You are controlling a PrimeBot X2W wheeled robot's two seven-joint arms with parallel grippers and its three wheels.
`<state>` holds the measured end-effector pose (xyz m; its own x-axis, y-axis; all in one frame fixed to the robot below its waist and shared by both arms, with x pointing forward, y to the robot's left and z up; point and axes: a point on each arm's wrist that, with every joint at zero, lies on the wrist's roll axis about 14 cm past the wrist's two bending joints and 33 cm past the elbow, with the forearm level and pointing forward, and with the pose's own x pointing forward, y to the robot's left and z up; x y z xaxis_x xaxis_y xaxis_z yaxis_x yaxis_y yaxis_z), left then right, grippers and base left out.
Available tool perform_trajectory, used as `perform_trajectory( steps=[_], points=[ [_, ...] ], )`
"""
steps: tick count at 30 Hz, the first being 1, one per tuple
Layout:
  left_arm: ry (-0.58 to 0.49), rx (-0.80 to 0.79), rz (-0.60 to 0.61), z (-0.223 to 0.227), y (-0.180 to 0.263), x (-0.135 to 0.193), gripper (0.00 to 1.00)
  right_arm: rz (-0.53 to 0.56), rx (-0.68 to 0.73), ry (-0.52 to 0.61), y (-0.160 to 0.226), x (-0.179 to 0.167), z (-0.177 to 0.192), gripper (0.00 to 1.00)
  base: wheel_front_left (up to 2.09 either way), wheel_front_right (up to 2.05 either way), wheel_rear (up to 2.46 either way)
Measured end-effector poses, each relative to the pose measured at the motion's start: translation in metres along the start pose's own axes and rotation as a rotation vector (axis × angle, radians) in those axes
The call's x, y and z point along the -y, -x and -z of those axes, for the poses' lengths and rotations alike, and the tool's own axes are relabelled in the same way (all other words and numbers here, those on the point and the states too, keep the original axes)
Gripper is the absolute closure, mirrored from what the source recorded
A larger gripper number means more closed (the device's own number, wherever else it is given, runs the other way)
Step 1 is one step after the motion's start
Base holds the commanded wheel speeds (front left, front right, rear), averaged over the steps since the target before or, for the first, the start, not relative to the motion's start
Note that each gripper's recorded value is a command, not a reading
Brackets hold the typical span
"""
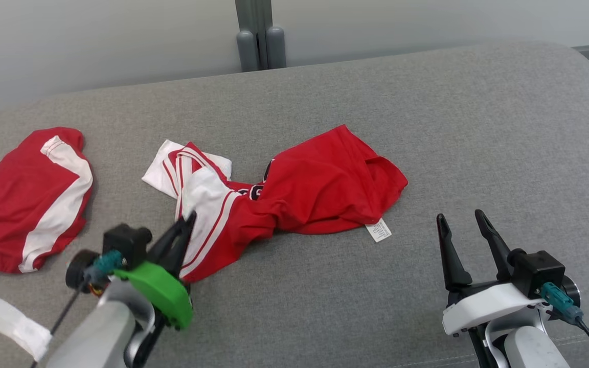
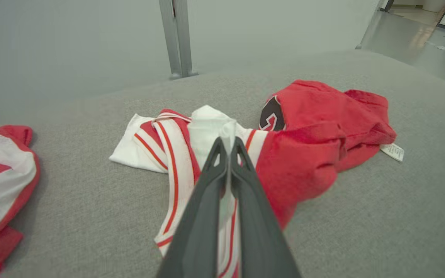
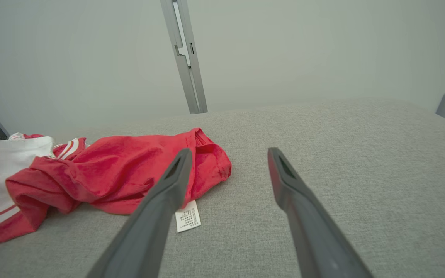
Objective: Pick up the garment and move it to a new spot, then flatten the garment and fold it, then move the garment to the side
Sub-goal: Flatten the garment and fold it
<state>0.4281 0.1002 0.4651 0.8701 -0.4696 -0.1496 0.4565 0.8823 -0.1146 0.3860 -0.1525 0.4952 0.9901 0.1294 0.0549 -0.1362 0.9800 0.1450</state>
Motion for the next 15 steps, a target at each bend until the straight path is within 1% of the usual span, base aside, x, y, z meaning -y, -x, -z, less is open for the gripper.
perform_trajectory(
  steps=[2,4,6,15],
  points=[
    [0.009,-0.033,0.021,0.019,0.016,0.014,1.00,-0.008,0.001,-0.002,-0.001,-0.003,0.000,0.00,0.00,0.00,0.00],
    [0.044,-0.086,0.047,0.041,0.034,0.032,1.00,-0.017,-0.001,-0.004,-0.001,-0.006,0.001,0.00,0.00,0.00,0.00],
    [0.074,-0.124,0.052,0.057,0.048,0.044,1.00,-0.024,-0.005,-0.006,-0.002,-0.008,0.002,0.00,0.00,0.00,0.00],
    [0.181,-0.287,0.024,0.110,0.097,0.070,1.00,-0.054,-0.014,-0.009,-0.006,-0.018,0.005,0.00,0.00,0.00,0.00]
  ],
)
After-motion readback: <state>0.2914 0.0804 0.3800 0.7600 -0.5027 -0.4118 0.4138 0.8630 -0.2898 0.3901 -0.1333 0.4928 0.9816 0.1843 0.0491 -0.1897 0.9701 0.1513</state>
